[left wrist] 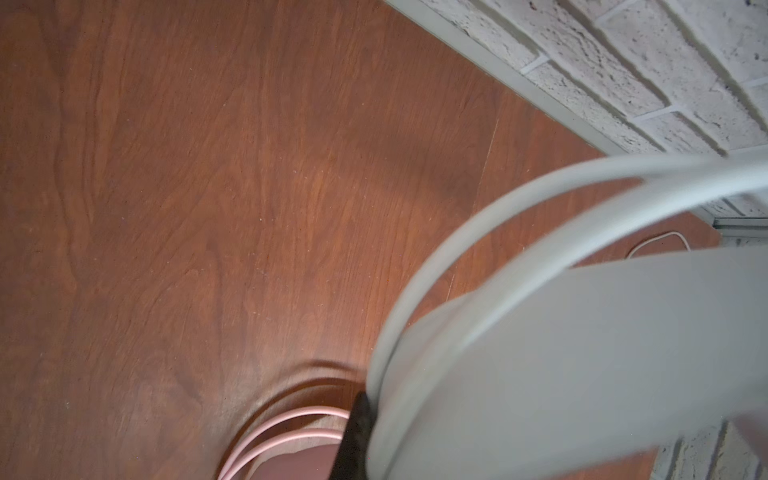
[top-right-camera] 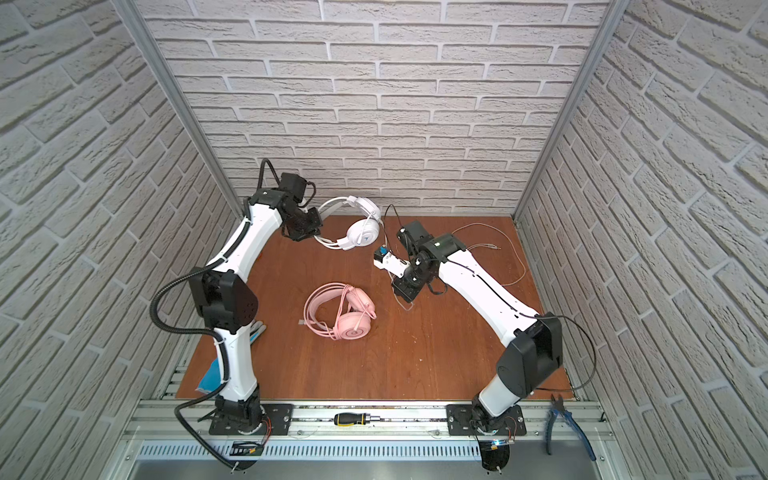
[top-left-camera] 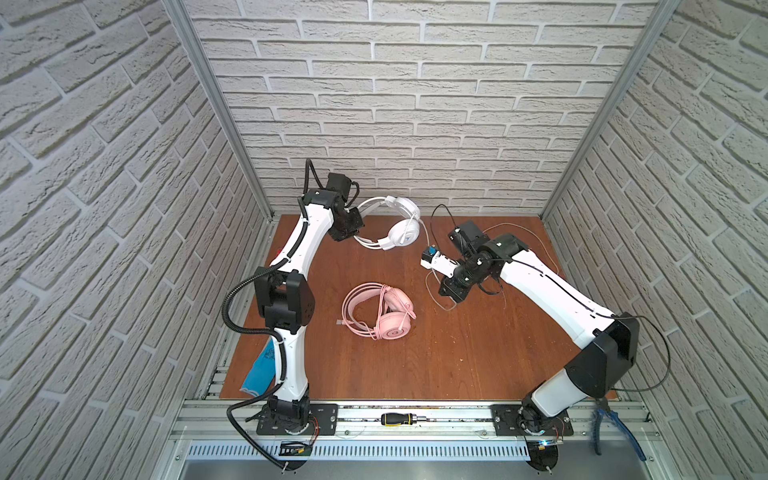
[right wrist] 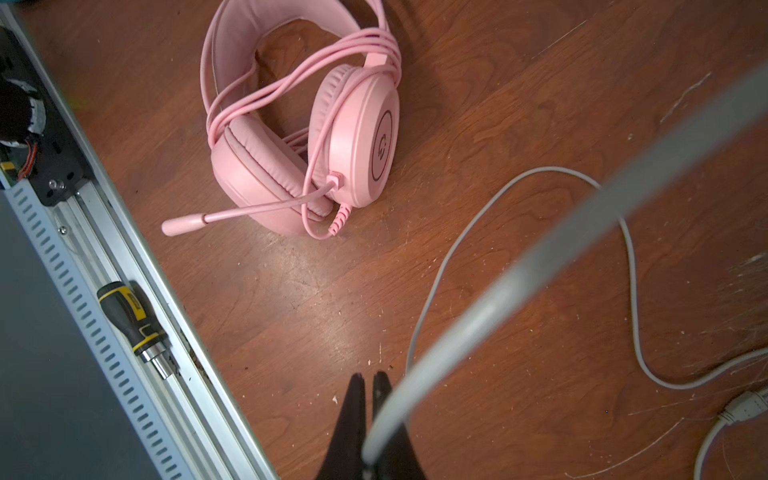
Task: Wrap the headphones
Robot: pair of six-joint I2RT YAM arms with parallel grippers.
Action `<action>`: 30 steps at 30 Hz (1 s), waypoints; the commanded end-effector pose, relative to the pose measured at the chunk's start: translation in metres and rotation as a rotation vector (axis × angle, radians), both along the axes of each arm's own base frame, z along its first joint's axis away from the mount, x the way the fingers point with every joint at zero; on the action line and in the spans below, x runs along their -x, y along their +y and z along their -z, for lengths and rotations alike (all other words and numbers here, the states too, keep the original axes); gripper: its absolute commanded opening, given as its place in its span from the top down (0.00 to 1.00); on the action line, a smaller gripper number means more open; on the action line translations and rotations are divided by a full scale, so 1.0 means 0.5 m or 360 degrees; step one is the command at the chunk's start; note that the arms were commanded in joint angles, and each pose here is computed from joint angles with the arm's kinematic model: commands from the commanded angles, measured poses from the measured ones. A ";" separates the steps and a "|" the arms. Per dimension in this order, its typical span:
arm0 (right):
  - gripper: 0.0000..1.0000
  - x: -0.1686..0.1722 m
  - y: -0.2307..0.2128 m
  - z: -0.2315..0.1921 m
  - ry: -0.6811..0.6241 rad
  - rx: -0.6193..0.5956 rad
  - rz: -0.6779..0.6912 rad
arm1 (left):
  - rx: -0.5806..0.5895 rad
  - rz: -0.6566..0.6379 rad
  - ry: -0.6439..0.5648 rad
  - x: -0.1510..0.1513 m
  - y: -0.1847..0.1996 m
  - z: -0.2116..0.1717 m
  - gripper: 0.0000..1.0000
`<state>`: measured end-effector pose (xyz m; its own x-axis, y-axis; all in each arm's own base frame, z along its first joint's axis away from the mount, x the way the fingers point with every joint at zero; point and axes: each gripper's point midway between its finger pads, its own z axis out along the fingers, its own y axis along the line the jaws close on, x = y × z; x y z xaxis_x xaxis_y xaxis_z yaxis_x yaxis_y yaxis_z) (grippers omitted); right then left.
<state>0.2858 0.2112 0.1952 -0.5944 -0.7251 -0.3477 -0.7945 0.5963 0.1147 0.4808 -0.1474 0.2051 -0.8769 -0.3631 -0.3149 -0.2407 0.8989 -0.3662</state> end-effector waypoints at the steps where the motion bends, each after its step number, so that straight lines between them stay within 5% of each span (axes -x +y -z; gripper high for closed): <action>1: 0.94 0.005 0.010 -0.020 -0.0010 0.0021 -0.0069 | -0.0015 0.0030 -0.0037 -0.005 -0.017 -0.019 1.00; 30: 0.94 -0.032 0.088 0.014 0.0173 0.0105 -0.0119 | -0.0049 0.0140 0.0048 0.016 -0.079 0.016 1.00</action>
<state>0.3006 0.2500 0.1850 -0.5636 -0.7911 -0.2379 -0.8260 0.5369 0.1715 0.4678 -0.1738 0.1829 -0.9203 -0.2767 -0.2765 -0.1997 0.9401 -0.2761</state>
